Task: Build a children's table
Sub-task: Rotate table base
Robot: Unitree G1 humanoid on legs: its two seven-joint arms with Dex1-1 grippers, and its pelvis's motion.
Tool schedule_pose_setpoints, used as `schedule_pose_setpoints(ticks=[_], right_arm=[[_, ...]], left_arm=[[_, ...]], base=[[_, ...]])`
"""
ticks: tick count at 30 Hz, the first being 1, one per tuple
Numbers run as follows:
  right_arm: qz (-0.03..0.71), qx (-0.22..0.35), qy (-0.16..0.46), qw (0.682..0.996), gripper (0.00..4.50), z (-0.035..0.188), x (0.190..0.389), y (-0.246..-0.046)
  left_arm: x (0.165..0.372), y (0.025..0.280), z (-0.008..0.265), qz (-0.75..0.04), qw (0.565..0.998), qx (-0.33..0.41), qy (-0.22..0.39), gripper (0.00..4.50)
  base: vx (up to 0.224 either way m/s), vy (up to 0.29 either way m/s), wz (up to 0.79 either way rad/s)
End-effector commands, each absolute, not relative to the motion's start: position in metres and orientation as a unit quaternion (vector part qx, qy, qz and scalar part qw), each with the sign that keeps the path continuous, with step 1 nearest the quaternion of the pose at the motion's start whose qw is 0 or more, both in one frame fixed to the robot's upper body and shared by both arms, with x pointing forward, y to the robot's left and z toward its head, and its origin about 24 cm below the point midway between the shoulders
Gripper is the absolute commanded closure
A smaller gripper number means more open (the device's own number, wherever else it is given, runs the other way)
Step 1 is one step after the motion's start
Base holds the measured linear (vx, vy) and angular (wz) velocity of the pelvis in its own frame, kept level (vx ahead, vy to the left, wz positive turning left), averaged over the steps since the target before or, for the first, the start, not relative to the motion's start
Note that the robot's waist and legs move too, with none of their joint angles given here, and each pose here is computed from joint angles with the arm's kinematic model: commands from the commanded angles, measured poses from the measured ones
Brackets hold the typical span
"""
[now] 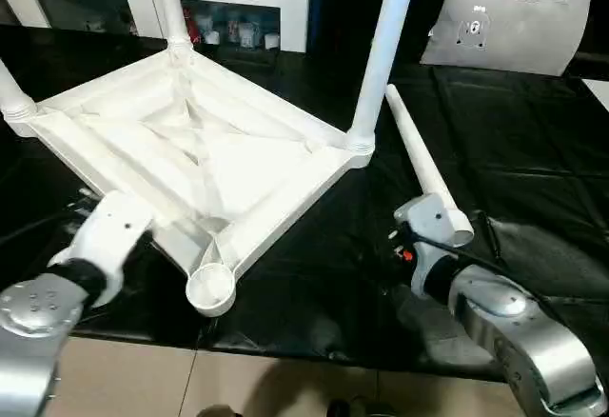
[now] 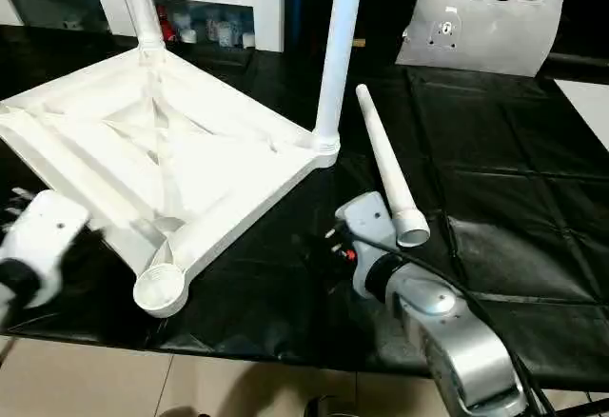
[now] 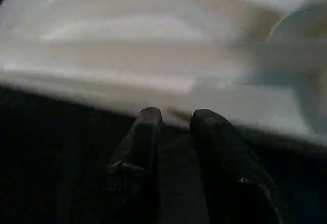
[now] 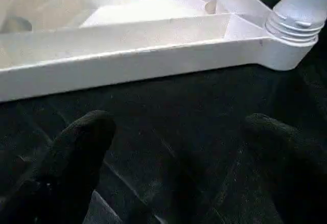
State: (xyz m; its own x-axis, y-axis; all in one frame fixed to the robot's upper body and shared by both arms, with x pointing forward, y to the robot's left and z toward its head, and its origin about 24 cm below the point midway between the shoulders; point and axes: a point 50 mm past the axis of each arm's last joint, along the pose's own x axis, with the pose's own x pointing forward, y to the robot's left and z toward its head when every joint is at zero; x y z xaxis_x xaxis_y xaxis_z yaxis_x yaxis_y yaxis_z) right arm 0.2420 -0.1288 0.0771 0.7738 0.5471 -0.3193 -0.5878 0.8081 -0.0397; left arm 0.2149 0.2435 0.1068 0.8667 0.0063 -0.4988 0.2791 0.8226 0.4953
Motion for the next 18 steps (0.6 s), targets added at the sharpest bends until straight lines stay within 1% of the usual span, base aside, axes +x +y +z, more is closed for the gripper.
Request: schedule_pose_setpoints(ticks=[1, 2, 3, 7, 9, 10, 11, 12, 15, 16, 17, 18], right_arm=[[0.296, -0.078, 0.147, 0.940, 0.00, 0.076, 0.243, -0.131], [0.294, -0.077, 0.147, 0.941, 0.00, 0.076, 0.244, -0.130], [0.291, -0.077, 0.144, 0.943, 0.00, 0.076, 0.245, -0.130], [0.283, -0.075, 0.139, 0.946, 0.00, 0.078, 0.247, -0.130], [0.282, -0.076, 0.138, 0.946, 0.00, 0.078, 0.247, -0.130], [0.282, -0.076, 0.137, 0.947, 0.00, 0.078, 0.247, -0.130], [0.278, -0.076, 0.134, 0.948, 0.00, 0.079, 0.247, -0.132], [0.275, -0.076, 0.133, 0.949, 0.00, 0.079, 0.248, -0.133], [0.265, -0.076, 0.129, 0.952, 0.00, 0.081, 0.249, -0.135], [0.265, -0.076, 0.129, 0.953, 0.00, 0.081, 0.249, -0.136], [0.251, -0.080, 0.121, 0.957, 0.00, 0.084, 0.251, -0.139], [0.244, -0.080, 0.117, 0.959, 0.00, 0.086, 0.253, -0.141]], left_arm=[[0.210, 0.244, 0.101, -0.088, 0.912, 0.291, 0.276, 3.11], [0.208, 0.244, 0.099, -0.092, 0.908, 0.293, 0.286, 3.11], [0.205, 0.242, 0.094, -0.115, 0.894, 0.306, 0.307, 3.11], [0.206, 0.220, 0.084, -0.180, 0.895, 0.261, 0.315, 3.11], [0.206, 0.216, 0.082, -0.191, 0.893, 0.253, 0.318, 3.11], [0.208, 0.208, 0.080, -0.208, 0.895, 0.239, 0.313, 3.11], [0.215, 0.193, 0.078, -0.236, 0.901, 0.208, 0.300, 3.11], [0.218, 0.185, 0.076, -0.254, 0.900, 0.197, 0.295, 3.11], [0.225, 0.168, 0.071, -0.294, 0.892, 0.187, 0.288, 3.11], [0.225, 0.167, 0.071, -0.297, 0.891, 0.186, 0.287, 3.11], [0.234, 0.152, 0.068, -0.314, 0.891, 0.178, 0.277, 3.11], [0.239, 0.144, 0.066, -0.325, 0.889, 0.174, 0.271, 3.11]], base=[[0.000, 0.000, 0.00], [0.000, 0.000, 0.00], [0.000, 0.000, 0.00], [0.000, 0.000, 0.00], [0.000, 0.000, 0.00], [0.000, 0.000, 0.00], [0.000, 0.000, 0.00], [0.000, 0.000, 0.00], [0.000, 0.000, 0.00], [0.000, 0.000, 0.00], [0.000, 0.000, 0.00], [0.000, 0.000, 0.00]])
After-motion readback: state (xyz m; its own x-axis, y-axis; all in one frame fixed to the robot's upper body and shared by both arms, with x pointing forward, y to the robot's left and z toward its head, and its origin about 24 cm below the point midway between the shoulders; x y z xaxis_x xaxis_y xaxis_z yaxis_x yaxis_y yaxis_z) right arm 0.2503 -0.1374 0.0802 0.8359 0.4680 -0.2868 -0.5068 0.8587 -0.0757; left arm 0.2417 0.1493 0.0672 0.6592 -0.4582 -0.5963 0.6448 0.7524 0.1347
